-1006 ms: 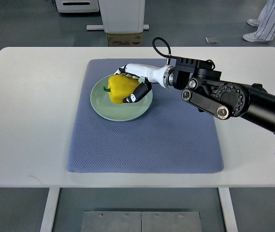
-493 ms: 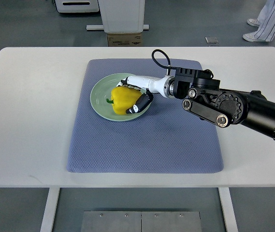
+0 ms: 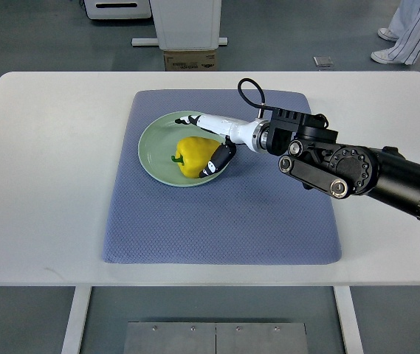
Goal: Place yellow pepper on plate with right hand
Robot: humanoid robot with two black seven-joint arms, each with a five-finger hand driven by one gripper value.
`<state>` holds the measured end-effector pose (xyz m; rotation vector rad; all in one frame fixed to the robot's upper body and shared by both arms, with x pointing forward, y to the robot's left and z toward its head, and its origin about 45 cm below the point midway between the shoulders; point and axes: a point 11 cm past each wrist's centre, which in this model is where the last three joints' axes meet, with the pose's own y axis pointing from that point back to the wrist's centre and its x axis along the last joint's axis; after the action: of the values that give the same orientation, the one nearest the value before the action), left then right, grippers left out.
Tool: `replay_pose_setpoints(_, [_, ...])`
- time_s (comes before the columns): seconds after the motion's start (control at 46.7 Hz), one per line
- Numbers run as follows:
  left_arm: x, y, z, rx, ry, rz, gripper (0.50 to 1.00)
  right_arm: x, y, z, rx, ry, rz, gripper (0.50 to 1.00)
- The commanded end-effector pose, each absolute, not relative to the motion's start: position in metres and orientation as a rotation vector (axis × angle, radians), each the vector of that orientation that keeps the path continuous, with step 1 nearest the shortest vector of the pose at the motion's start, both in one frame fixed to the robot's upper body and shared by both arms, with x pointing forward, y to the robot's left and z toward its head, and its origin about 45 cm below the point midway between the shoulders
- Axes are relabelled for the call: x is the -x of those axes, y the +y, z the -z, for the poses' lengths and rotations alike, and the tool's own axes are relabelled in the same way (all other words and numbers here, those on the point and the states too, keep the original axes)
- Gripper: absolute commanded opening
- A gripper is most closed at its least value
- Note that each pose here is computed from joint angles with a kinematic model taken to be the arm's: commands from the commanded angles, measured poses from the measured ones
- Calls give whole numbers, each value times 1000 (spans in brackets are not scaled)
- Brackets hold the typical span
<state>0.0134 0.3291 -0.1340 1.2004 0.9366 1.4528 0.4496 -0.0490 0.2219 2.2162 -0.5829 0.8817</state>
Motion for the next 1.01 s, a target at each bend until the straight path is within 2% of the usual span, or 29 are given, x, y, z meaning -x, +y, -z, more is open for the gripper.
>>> replay_pose_setpoints(0.0, [-14,329,134,-1199,937,-1451,1000,-450,-49,-223,-2217,-587,-883,1000])
replay_pose_setpoints(0.471, [-14,329,134,-1200,936,-1452,1000,-460,-45,-249,-2371,-776,-747,998])
replay_pose_setpoints(0.985, [-14,329,134,-1200,936,-1452,1000,-497,-174,-257,-2402,-1429,-329,995])
